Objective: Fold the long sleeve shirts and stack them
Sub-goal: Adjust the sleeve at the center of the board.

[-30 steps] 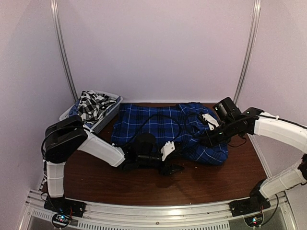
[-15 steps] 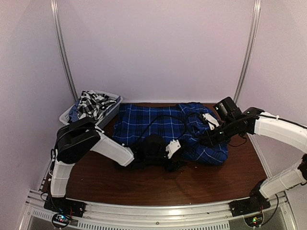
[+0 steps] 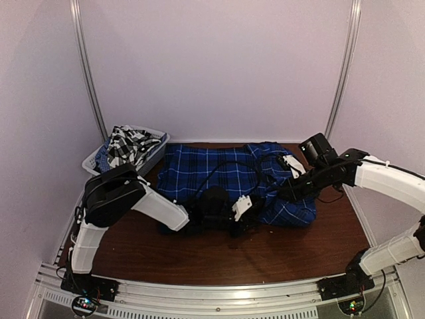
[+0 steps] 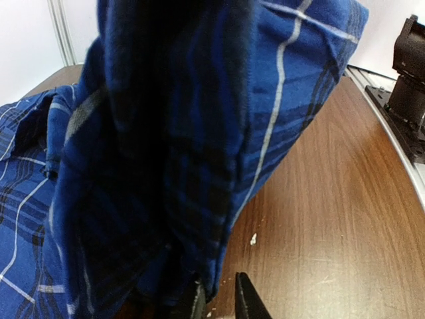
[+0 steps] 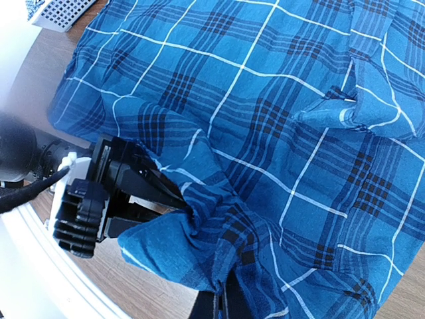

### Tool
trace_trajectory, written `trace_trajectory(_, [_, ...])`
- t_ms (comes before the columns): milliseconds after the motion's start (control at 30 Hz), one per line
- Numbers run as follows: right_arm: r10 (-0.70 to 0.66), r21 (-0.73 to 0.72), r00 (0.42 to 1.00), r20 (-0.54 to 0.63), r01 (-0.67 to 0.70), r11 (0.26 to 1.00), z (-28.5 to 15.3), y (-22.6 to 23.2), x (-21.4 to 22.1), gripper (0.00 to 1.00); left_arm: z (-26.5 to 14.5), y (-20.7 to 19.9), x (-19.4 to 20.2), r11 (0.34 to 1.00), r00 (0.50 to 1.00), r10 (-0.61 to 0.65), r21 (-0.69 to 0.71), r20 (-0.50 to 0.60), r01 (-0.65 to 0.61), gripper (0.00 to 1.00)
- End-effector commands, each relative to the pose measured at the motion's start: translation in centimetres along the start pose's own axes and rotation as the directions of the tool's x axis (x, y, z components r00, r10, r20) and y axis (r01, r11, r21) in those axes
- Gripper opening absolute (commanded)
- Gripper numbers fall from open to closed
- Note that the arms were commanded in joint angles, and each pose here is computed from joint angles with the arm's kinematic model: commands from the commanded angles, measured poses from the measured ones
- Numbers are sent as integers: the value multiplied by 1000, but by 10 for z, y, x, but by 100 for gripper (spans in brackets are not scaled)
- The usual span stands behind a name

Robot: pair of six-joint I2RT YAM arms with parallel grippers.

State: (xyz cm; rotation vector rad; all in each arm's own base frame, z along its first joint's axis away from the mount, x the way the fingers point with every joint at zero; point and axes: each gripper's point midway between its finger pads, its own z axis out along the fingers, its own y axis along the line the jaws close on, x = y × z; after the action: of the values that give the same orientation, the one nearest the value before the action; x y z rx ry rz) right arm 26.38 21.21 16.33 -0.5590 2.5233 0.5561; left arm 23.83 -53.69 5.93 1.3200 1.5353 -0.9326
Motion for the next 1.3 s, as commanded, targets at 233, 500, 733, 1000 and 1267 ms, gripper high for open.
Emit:
trace_trajectory(233, [3, 0, 999, 52, -3, 1000, -9, -2, -6, 0, -8, -9, -30, 998, 994, -24, 64, 102, 17, 0])
trace_trajectory(500, [10, 16, 998, 57, -11, 1000, -11, -7, -6, 0, -14, -22, -47, 988, 989, -70, 146, 129, 51, 0])
trace_trajectory(733, [22, 28, 998, 63, -24, 999, -11, -12, -6, 0, -54, -44, -108, 967, 971, -127, 242, 201, 76, 0])
trace_trajectory(1000, [20, 18, 997, 69, -21, 1000, -13, -10, -9, 0, -68, -59, -143, 945, 967, -177, 308, 181, 115, 0])
trace_trajectory(1267, [20, 14, 997, 71, -21, 1000, -14, -10, -10, 0, -86, -94, -169, 914, 966, -164, 399, 201, 73, 0])
